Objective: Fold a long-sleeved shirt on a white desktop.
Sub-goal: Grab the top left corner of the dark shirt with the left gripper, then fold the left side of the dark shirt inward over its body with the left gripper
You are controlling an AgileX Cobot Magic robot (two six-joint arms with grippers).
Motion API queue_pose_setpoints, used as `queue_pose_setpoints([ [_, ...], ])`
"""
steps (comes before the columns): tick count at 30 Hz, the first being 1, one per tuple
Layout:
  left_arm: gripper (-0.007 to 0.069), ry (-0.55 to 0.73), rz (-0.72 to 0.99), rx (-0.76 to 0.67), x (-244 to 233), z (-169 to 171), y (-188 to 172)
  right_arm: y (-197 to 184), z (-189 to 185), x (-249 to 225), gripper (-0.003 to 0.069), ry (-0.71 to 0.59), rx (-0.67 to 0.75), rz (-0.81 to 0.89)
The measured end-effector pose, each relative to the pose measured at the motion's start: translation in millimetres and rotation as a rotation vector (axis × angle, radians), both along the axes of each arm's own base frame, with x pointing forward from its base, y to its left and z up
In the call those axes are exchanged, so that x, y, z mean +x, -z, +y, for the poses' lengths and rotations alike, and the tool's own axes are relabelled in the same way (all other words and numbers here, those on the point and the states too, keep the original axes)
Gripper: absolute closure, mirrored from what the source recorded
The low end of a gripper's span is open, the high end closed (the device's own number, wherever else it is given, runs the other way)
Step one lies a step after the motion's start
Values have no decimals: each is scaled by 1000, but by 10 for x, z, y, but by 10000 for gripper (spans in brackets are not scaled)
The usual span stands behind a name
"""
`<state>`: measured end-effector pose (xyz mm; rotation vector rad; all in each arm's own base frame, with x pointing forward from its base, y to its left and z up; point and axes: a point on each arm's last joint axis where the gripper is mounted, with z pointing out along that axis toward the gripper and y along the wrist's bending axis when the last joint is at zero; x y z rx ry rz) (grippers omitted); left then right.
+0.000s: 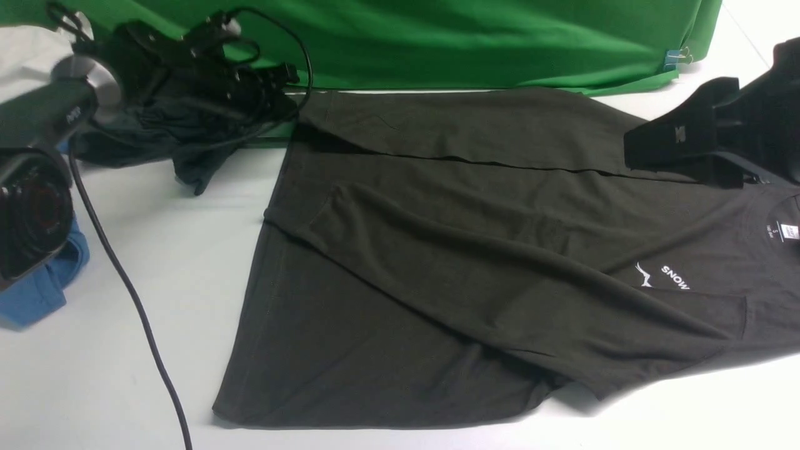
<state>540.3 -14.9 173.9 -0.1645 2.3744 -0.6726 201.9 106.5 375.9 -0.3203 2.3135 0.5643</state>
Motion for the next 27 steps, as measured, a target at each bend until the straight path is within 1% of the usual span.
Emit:
queue_pose_setpoints([
  [2,587,24,-1,-2,-37,-16,-118,0,0,0,418,0,0,-1],
  [5,587,70,25,38,-106,-19,-221,4,0,-4,418,-3,-6,3],
  [7,587,101,67,75,-164,-15,-249,10,-1,-10,418,-15,-15,6],
  [12,587,164,138,114,-282,-17,-345,24,-3,-25,418,-29,-31,20],
  [18,587,218,178,143,-452,-62,-646,36,-5,-38,418,-55,-55,22],
  [20,587,254,199,175,-550,-108,-789,42,-6,-45,418,-65,-66,25],
  [21,587,256,202,183,-559,-110,-800,42,-6,-45,418,-68,-68,25],
  [24,587,283,241,278,-731,-194,-915,54,-9,-58,418,-86,-85,33],
  [27,587,303,309,367,-921,-249,-852,68,-13,-73,418,-102,-104,46],
])
